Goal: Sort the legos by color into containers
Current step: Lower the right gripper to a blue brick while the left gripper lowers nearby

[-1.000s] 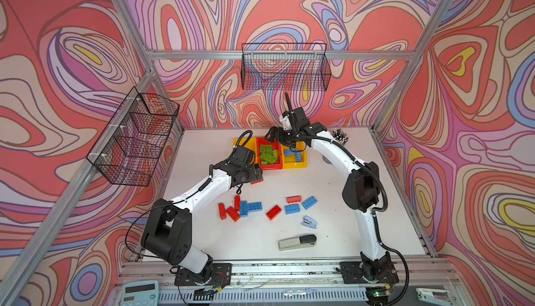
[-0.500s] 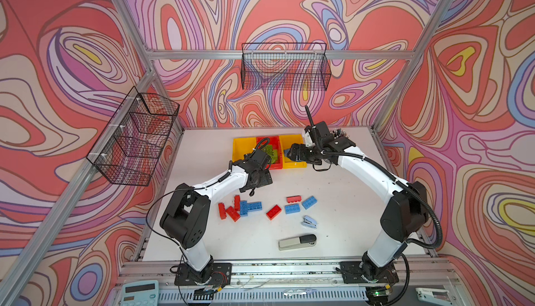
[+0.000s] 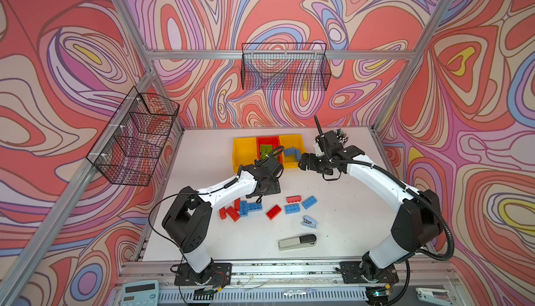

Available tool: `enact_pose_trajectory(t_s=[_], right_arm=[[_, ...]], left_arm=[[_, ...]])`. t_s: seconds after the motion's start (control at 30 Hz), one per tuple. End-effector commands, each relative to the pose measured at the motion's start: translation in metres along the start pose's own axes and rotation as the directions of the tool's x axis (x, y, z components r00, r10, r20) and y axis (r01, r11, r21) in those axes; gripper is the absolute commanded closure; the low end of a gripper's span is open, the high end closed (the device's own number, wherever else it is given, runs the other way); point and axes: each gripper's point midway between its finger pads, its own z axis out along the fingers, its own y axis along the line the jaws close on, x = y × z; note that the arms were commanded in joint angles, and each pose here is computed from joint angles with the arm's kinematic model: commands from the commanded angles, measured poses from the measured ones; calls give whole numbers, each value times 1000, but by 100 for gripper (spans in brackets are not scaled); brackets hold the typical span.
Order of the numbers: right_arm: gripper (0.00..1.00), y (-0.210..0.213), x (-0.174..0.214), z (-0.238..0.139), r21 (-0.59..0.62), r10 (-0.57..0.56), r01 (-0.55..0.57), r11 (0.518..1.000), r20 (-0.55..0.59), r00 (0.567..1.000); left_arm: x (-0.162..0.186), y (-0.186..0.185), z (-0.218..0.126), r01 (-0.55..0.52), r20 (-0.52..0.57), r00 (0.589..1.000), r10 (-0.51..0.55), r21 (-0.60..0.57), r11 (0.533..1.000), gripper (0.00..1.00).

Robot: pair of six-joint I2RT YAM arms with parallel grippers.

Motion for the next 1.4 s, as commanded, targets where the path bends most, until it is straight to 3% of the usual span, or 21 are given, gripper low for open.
enact_pose_trajectory(t_s=[0.0, 0.2, 0.4, 0.5, 0.6, 0.73, 0.93, 1.37], right_arm=[[4, -33, 21, -1, 82, 19, -16, 997, -43, 999], [16, -61, 70, 9, 130, 6, 13, 991, -147, 989], [15, -58, 103, 5, 54, -72, 85, 995, -202, 977], [10, -57, 114, 8, 53, -126, 142, 988, -236, 963], [2, -51, 118, 12, 44, -171, 188, 981, -259, 951], [2, -47, 121, 20, 56, -215, 239, 969, -282, 935], [2, -41, 124, 32, 56, -293, 326, 944, -311, 904], [2, -36, 122, 63, 76, -385, 437, 896, -357, 851]], left_arm=[[-3, -19, -14, -99, 32, 995, 99, -11, 995, 0], [4, -34, -9, -85, 36, 996, 83, 61, 995, 0], [8, -23, -12, -69, 81, 995, 63, 83, 994, 0], [10, -18, -13, -63, 95, 994, 54, 91, 994, 0], [10, -12, -13, -47, 110, 993, 38, 85, 995, 0], [7, 7, -17, 0, 146, 989, -3, 18, 1000, 0], [7, 20, -27, 33, 203, 978, -41, 44, 998, 0], [8, 37, -23, 68, 205, 976, -73, 30, 997, 0]])
